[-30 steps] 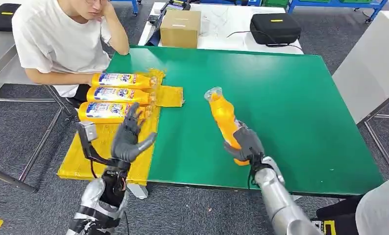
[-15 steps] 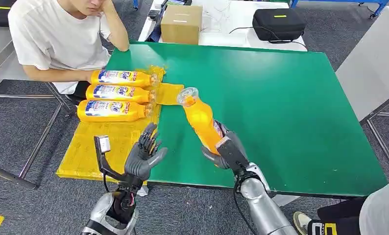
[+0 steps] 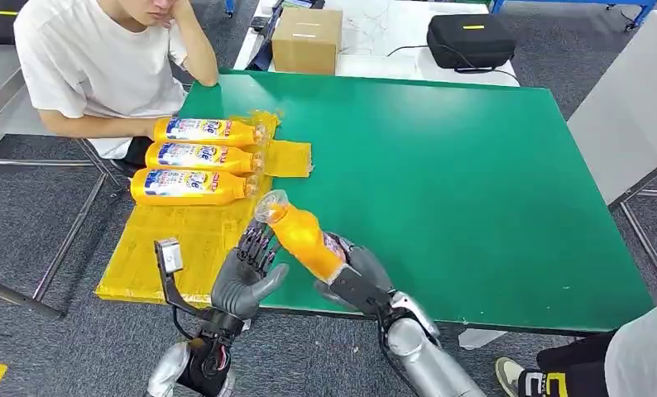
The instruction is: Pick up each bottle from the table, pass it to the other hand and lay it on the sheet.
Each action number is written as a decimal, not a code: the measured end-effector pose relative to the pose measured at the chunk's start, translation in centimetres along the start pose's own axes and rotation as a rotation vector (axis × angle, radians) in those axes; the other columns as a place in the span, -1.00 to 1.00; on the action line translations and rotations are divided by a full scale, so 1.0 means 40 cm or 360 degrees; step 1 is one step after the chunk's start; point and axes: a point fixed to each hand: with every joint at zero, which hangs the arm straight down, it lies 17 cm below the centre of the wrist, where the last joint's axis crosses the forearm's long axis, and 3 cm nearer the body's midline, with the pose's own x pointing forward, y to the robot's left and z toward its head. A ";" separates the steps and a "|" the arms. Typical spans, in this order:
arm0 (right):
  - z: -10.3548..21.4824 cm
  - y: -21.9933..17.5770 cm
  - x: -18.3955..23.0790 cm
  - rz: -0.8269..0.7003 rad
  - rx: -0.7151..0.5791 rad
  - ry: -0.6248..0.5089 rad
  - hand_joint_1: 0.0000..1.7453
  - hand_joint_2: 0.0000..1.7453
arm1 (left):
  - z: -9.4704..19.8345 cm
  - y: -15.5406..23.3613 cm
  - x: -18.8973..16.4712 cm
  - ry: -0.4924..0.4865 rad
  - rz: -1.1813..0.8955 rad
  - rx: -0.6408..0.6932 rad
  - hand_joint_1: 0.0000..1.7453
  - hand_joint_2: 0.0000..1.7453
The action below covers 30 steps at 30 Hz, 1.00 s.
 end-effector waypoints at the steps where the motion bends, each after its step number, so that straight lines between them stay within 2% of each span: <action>1: 0.001 0.005 -0.001 0.0005 0.0010 0.0002 1.00 1.00 | -0.001 0.008 -0.001 0.0004 -0.0002 0.0027 -1.00 1.00; 7: -0.009 0.009 0.026 0.0082 0.0003 -0.0037 1.00 1.00 | -0.007 0.037 0.007 -0.0054 -0.0049 0.0158 -1.00 1.00; 13: -0.026 -0.009 0.085 0.0138 -0.0058 -0.0129 1.00 1.00 | -0.008 0.028 -0.005 -0.0046 -0.0031 0.0162 -1.00 1.00; 18: -0.021 -0.049 0.153 0.0189 -0.0215 -0.0247 1.00 1.00 | -0.004 0.029 -0.035 -0.0003 -0.0060 0.0164 -1.00 1.00; 23: -0.020 -0.051 0.160 0.0188 -0.0221 -0.0255 1.00 1.00 | -0.005 0.028 -0.038 -0.0008 -0.0080 0.0160 -1.00 1.00; 27: -0.022 -0.067 0.226 0.0183 -0.0234 -0.0338 1.00 1.00 | -0.011 0.020 -0.060 -0.0010 -0.0136 0.0094 -1.00 1.00; 28: -0.022 -0.065 0.248 0.0168 -0.0214 -0.0369 1.00 1.00 | -0.005 -0.022 -0.050 -0.0072 -0.0124 -0.0027 -1.00 1.00; 30: -0.023 -0.051 0.253 0.0156 -0.0176 -0.0377 1.00 1.00 | -0.005 -0.032 -0.034 -0.0120 -0.0149 -0.0048 -1.00 1.00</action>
